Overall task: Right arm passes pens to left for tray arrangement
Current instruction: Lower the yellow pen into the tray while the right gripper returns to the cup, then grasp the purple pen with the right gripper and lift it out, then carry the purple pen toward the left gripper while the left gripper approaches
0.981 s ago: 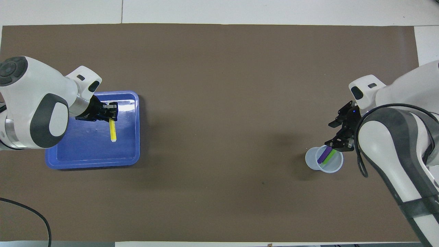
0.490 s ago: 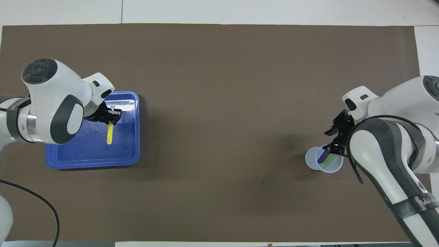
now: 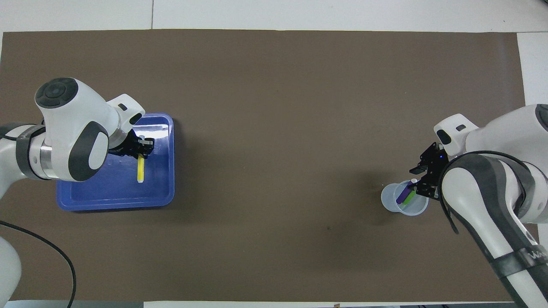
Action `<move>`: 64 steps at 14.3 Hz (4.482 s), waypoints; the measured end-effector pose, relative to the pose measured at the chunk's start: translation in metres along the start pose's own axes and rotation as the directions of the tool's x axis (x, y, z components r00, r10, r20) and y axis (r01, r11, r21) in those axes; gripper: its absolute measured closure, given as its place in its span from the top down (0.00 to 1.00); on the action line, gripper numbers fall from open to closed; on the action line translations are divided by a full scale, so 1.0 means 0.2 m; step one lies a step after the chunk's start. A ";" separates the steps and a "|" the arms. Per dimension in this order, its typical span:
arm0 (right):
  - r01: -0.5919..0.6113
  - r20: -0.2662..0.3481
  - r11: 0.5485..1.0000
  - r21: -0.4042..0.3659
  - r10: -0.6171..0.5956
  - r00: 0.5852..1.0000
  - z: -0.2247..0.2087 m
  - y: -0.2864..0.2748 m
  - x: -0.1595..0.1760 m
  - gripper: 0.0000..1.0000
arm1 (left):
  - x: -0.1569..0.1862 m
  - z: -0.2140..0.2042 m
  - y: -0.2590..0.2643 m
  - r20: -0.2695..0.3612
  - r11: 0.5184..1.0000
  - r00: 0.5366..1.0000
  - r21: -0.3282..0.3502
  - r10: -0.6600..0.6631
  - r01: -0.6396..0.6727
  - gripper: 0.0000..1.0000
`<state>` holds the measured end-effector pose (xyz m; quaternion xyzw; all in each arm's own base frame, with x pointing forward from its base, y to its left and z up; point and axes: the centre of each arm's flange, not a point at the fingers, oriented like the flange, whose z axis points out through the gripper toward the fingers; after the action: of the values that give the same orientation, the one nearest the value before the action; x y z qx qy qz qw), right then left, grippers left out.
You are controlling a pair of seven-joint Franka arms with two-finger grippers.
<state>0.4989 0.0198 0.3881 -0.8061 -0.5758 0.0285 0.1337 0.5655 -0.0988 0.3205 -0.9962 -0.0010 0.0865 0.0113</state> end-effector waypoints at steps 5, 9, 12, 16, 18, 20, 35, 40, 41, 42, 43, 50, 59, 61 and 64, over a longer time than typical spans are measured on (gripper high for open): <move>0.000 0.001 1.000 0.003 0.000 1.000 0.01 -0.01 0.00 0.44 | -0.01 0.04 0.00 -0.008 1.000 1.000 -0.002 0.000 0.000 0.18; -0.002 0.003 1.000 0.009 0.002 1.000 0.02 -0.01 -0.01 0.44 | -0.02 0.07 0.00 -0.006 1.000 1.000 -0.002 -0.002 0.002 0.18; -0.002 0.004 1.000 0.010 0.002 1.000 0.03 -0.02 -0.01 0.32 | -0.02 0.08 -0.01 -0.002 1.000 1.000 -0.001 -0.004 0.004 0.18; 0.000 0.001 1.000 -0.001 0.000 1.000 -0.01 -0.03 -0.01 0.19 | -0.03 0.09 -0.01 -0.002 1.000 1.000 -0.001 -0.006 0.006 0.34; 0.000 -0.001 1.000 -0.005 0.000 1.000 -0.02 -0.03 0.00 0.19 | -0.02 0.08 -0.01 -0.005 1.000 1.000 -0.002 -0.008 0.008 0.51; -0.016 -0.006 1.000 0.004 0.016 1.000 -0.07 -0.03 0.02 0.18 | -0.02 0.08 -0.01 -0.007 1.000 1.000 -0.002 -0.008 0.008 0.53; -0.766 -0.159 0.550 0.333 0.833 0.530 -0.73 -0.28 0.69 0.18 | 0.00 -0.23 0.00 0.047 0.999 0.998 -0.033 -0.039 0.041 0.54; -0.853 -0.151 0.252 0.457 0.967 0.205 -0.76 -0.36 0.96 0.18 | -0.14 -0.91 0.12 0.167 0.873 0.900 -0.228 -0.401 0.431 0.56; -0.856 -0.150 0.203 0.475 0.978 0.148 -0.77 -0.37 1.01 0.18 | -0.19 -1.01 0.16 0.207 0.799 0.841 -0.266 -0.499 0.539 0.56; -0.856 -0.147 0.159 0.492 0.984 0.099 -0.78 -0.39 1.04 0.18 | -0.23 -1.09 0.20 0.249 0.722 0.777 -0.286 -0.579 0.630 0.57; -0.852 -0.145 0.119 0.509 0.988 0.051 -0.78 -0.41 1.08 0.18 | -0.29 -1.18 0.26 0.298 0.629 0.696 -0.299 -0.653 0.718 0.57; -0.800 -0.124 -0.042 0.599 0.982 -0.145 -0.74 -0.58 1.36 0.18 | -0.48 -1.43 0.74 0.566 0.052 0.153 -0.190 -0.810 0.980 0.66; -0.788 -0.113 -0.064 0.612 0.979 -0.167 -0.65 -0.68 1.47 0.18 | -0.58 -1.29 0.92 0.625 0.013 0.110 -0.158 -0.773 0.987 1.00; -0.789 -0.113 -0.064 0.611 0.979 -0.168 -0.65 -0.68 1.46 0.18 | -0.62 -1.27 0.93 0.616 0.027 0.126 -0.168 -0.778 0.985 1.00; -0.787 -0.115 -0.065 0.613 0.978 -0.171 -0.65 -0.67 1.46 0.18 | -0.65 -1.20 0.96 0.620 -0.016 0.122 -0.212 -0.775 0.977 0.99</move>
<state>0.4985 0.3106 0.5775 -0.8957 0.2575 -0.0202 0.3620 0.4782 -0.2966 0.5740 -0.6683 -0.6689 0.2143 -0.2448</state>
